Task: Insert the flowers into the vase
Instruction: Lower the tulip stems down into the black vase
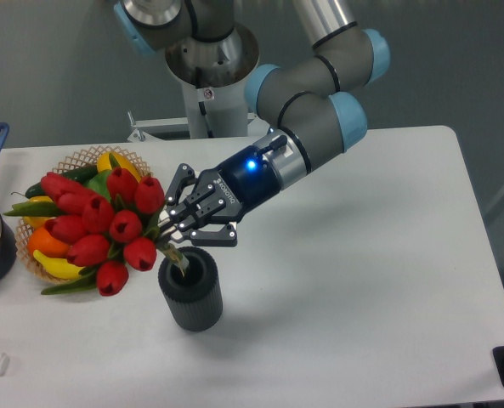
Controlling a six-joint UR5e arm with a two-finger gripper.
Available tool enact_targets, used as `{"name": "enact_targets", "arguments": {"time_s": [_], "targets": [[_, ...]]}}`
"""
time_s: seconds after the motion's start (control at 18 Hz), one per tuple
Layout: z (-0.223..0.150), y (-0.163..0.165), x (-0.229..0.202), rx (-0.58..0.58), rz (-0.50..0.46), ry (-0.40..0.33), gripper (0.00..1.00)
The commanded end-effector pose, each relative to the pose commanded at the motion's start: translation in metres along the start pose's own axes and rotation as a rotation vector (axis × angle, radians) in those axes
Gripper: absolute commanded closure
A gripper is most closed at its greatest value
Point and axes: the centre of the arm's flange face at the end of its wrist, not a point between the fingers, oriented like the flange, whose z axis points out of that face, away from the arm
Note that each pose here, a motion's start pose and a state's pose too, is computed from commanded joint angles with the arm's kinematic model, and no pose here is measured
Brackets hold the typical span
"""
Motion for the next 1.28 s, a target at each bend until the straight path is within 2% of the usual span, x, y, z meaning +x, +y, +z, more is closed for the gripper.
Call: {"name": "enact_targets", "arguments": {"time_s": [0.17,0.28,1.28], "targets": [[0.001,0.018,-0.001,-0.001,-0.012,0.002,0.79],[-0.001,0.030,0.003,-0.004,-0.038,-0.001,0.79],[-0.013,0.091,-0.003,-0.024,-0.054,-0.025,0.76]]}}
